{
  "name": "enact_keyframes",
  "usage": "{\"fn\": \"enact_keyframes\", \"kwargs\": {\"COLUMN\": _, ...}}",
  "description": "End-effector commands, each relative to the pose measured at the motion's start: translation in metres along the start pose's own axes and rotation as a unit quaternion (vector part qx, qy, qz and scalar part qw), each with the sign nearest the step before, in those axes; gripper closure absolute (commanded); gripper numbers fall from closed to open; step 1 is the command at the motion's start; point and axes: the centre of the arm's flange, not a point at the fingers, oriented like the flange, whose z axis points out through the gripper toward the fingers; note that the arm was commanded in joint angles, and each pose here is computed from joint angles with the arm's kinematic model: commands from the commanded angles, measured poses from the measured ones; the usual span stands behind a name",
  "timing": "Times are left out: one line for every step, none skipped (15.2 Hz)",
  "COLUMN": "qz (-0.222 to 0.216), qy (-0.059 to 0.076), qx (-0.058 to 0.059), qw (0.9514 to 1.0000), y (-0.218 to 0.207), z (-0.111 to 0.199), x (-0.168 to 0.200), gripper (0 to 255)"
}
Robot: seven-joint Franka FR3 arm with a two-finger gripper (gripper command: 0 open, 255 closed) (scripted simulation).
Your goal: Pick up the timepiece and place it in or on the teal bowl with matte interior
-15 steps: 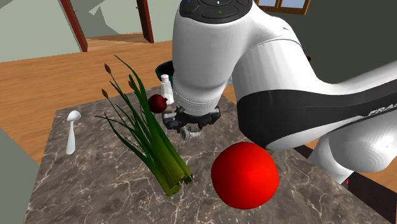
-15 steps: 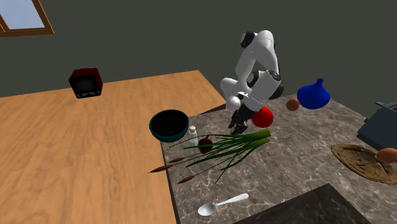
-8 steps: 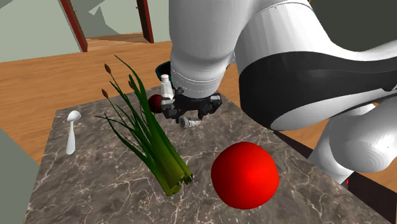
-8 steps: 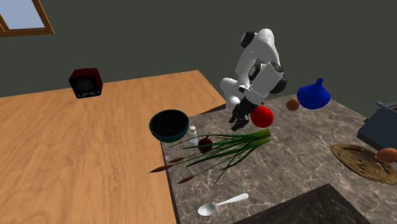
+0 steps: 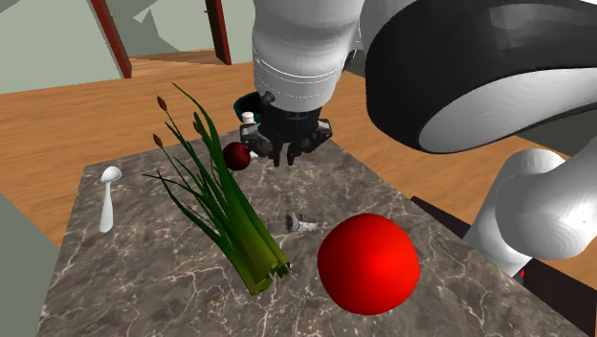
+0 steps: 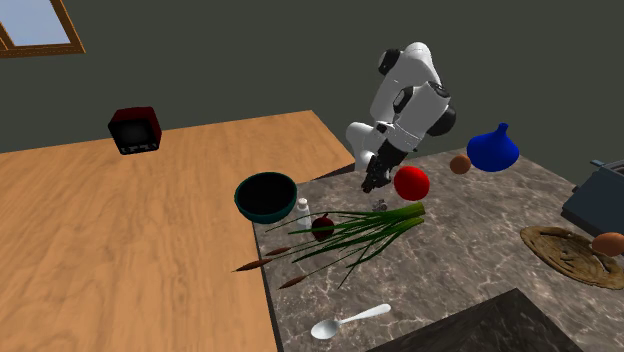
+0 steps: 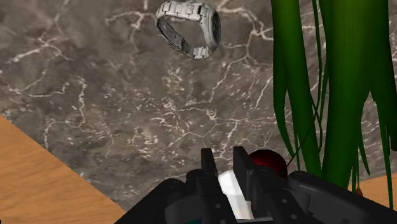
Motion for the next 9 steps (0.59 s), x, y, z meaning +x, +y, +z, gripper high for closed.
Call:
{"fn": "enact_keyframes", "kwargs": {"qz": 0.000, "qy": 0.000, "qx": 0.000, "qw": 1.0000, "y": -0.001, "z": -0.010, "x": 0.004, "gripper": 255}}
{"fn": "enact_keyframes", "kwargs": {"qz": 0.000, "qy": 0.000, "qx": 0.000, "qw": 1.0000, "y": -0.002, "z": -0.015, "x": 0.007, "gripper": 255}}
{"fn": "enact_keyframes", "kwargs": {"qz": 0.000, "qy": 0.000, "qx": 0.000, "qw": 1.0000, "y": -0.002, "z": -0.020, "x": 0.009, "gripper": 255}}
{"fn": "enact_keyframes", "kwargs": {"qz": 0.000, "qy": 0.000, "qx": 0.000, "qw": 1.0000, "y": -0.002, "z": -0.024, "x": 0.011, "gripper": 255}}
{"fn": "enact_keyframes", "kwargs": {"qz": 0.000, "qy": 0.000, "qx": 0.000, "qw": 1.0000, "y": -0.002, "z": -0.020, "x": 0.009, "gripper": 255}}
{"fn": "enact_keyframes", "kwargs": {"qz": 0.000, "qy": 0.000, "qx": 0.000, "qw": 1.0000, "y": -0.002, "z": -0.020, "x": 0.009, "gripper": 0}}
{"fn": "enact_keyframes", "kwargs": {"qz": 0.008, "qy": -0.003, "qx": -0.006, "qw": 0.9999, "y": -0.001, "z": -0.014, "x": -0.002, "gripper": 0}}
{"fn": "enact_keyframes", "kwargs": {"qz": 0.016, "qy": -0.006, "qx": -0.013, "qw": 0.9998, "y": -0.001, "z": -0.009, "x": -0.013, "gripper": 0}}
{"fn": "enact_keyframes", "kwargs": {"qz": 0.024, "qy": -0.009, "qx": -0.020, "qw": 0.9995, "y": 0.000, "z": -0.003, "x": -0.023, "gripper": 0}}
